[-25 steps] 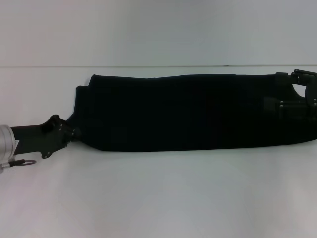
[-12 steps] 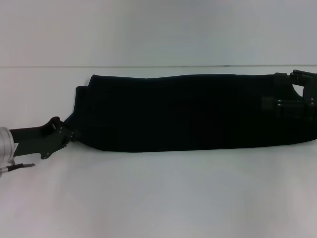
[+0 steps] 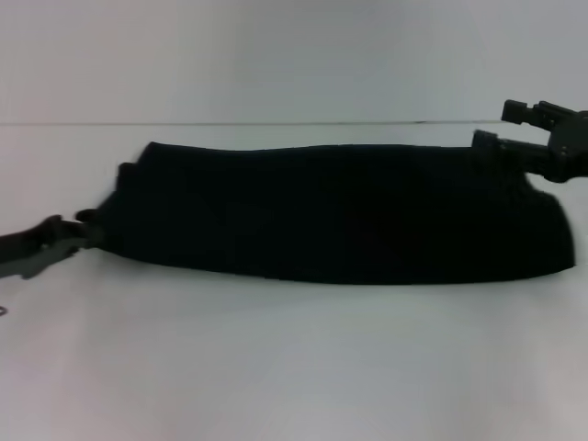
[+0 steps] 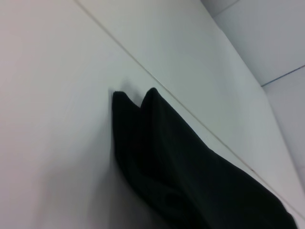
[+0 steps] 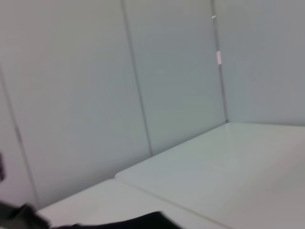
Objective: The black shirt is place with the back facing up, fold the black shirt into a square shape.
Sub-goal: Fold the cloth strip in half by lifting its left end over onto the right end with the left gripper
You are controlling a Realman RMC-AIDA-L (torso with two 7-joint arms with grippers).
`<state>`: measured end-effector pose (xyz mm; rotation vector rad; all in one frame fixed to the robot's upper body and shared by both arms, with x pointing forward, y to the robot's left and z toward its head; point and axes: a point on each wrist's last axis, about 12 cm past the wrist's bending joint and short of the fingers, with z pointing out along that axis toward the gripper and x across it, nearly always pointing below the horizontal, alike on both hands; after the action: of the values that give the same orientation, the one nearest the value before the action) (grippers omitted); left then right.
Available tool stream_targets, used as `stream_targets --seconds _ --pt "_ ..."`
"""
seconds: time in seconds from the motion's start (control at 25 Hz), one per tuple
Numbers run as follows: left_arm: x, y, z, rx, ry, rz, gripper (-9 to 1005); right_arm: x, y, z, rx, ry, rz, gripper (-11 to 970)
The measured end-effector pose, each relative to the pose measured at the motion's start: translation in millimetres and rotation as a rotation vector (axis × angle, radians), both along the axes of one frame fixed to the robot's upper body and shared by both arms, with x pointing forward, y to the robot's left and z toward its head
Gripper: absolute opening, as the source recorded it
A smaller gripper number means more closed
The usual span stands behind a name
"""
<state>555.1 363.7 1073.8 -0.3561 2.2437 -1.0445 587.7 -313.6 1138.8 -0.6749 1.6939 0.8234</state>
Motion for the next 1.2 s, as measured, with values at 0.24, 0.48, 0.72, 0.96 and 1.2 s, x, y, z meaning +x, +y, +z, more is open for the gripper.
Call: stream_targets --seconds 0.24,0.48,0.72,0.96,1.2 --pt "-9.4 30.4 6.9 0.097 -0.023 0.044 58 8.1 17.1 -2.0 0.045 0.017 -0.030 914" --pt "-26.5 65.5 14.9 0.180 -0.022 0.120 71 21.1 38.1 0.9 0.065 0.032 -0.027 914" --pt "-43.6 97.1 20.1 0.254 0.018 0.200 85 32.4 52.4 3.3 0.066 0.051 -0.023 914" --pt "-41.7 99.7 29.1 0.249 0.011 0.183 99 36.7 56.5 5.2 0.058 0.059 -0.025 915" --pt "2.7 50.9 58.6 0.095 -0.104 -0.035 113 33.2 45.4 1.7 0.047 0.059 -0.047 915"
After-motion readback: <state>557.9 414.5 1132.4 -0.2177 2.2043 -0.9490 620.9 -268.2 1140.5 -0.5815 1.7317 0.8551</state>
